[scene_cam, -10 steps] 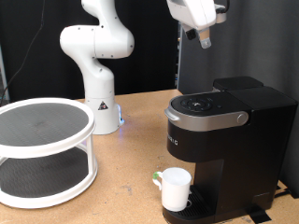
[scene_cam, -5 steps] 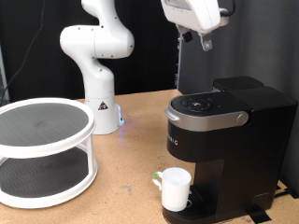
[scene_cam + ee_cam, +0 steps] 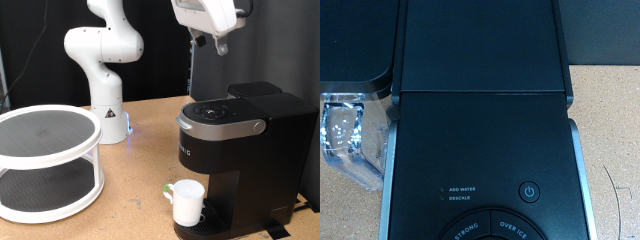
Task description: Make a cup of coffee with the keurig machine
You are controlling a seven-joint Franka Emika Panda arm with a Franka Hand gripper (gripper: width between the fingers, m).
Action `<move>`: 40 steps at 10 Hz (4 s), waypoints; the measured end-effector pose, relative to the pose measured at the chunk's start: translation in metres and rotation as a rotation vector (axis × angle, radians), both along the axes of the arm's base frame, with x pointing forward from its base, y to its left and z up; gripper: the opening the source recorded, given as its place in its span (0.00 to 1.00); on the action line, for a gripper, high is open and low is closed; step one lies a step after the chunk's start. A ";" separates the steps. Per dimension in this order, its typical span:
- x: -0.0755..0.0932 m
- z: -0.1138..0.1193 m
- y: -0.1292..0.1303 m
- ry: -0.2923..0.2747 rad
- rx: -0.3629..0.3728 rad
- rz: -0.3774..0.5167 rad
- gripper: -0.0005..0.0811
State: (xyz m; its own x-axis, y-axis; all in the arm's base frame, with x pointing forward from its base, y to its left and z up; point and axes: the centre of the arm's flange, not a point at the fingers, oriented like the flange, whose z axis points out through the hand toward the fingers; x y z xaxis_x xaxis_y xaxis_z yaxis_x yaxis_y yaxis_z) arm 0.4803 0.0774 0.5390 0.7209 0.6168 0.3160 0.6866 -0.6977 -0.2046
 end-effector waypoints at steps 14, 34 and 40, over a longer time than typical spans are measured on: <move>0.015 -0.068 0.008 0.024 -0.069 -0.005 0.74; 0.027 -0.114 0.007 0.043 -0.137 -0.021 0.01; 0.029 -0.115 0.008 0.056 -0.166 -0.017 0.01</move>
